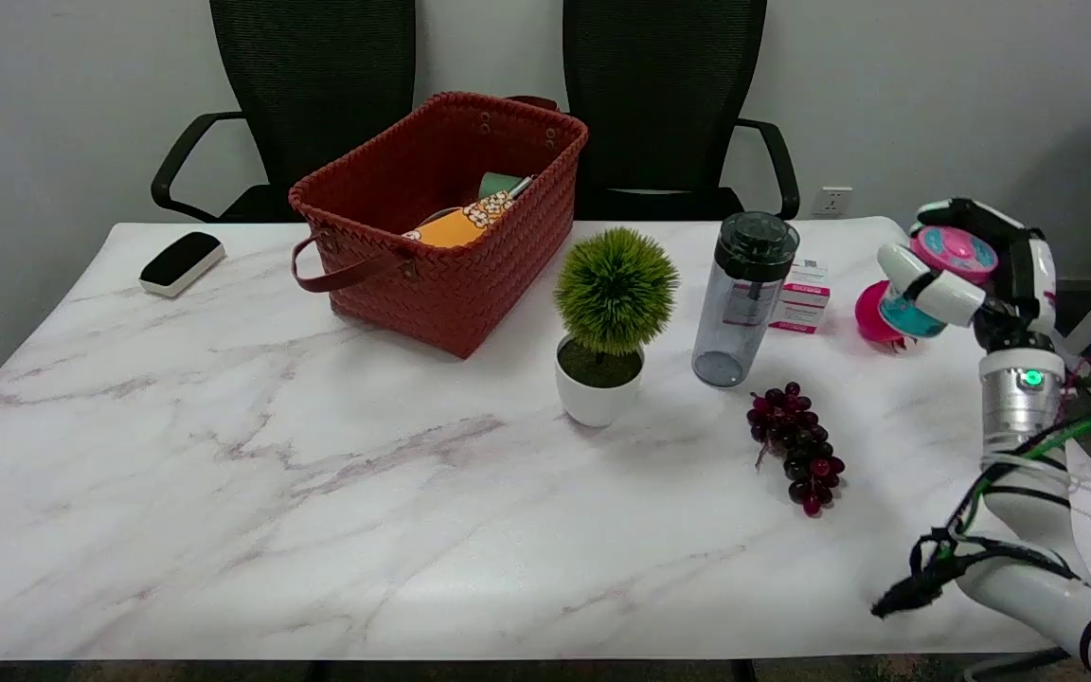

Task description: Place the pink gum jar into the brown storage basket.

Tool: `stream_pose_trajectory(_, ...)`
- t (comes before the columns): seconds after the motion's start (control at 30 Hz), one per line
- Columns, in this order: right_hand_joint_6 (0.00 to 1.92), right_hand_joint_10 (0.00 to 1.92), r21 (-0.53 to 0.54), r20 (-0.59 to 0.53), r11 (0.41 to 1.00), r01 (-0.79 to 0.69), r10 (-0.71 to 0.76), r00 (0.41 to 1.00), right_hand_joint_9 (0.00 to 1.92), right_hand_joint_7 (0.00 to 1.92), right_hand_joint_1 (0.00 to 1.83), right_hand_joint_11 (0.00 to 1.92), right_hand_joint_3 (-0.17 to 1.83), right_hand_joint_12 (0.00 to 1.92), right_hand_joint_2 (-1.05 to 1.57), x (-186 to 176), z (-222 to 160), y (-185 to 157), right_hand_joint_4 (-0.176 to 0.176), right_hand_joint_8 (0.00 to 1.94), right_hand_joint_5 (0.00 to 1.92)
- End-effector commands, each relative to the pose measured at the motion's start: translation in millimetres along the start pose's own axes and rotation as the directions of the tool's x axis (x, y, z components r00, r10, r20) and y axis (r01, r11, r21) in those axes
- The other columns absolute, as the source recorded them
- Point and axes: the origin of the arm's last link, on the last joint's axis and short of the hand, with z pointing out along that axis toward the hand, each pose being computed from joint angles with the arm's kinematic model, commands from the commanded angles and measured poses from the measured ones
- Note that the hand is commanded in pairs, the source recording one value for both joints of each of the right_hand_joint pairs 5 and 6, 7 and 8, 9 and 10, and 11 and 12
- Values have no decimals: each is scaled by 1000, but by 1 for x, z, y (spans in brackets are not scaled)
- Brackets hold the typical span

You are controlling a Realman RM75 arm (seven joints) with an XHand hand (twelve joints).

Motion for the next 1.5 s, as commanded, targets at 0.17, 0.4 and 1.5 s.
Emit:
stream_pose_trajectory(0.17, 885, 1212, 175, 121, 984, -41, 19, 992, 1212, 1246, 1347, 976, 510, 976, 945, -44, 93, -76, 0, 1246, 885)
stream_pose_trajectory(0.4, 873, 1208, 193, 144, 981, -34, 6, 990, 1208, 1242, 1349, 971, 509, 971, 948, -48, 123, -101, 0, 1242, 873)
stream_pose_trajectory(1.5, 825, 1157, 178, 508, 976, -124, 17, 861, 1157, 1203, 1353, 902, 525, 902, 874, -217, 179, -182, 0, 1203, 825)
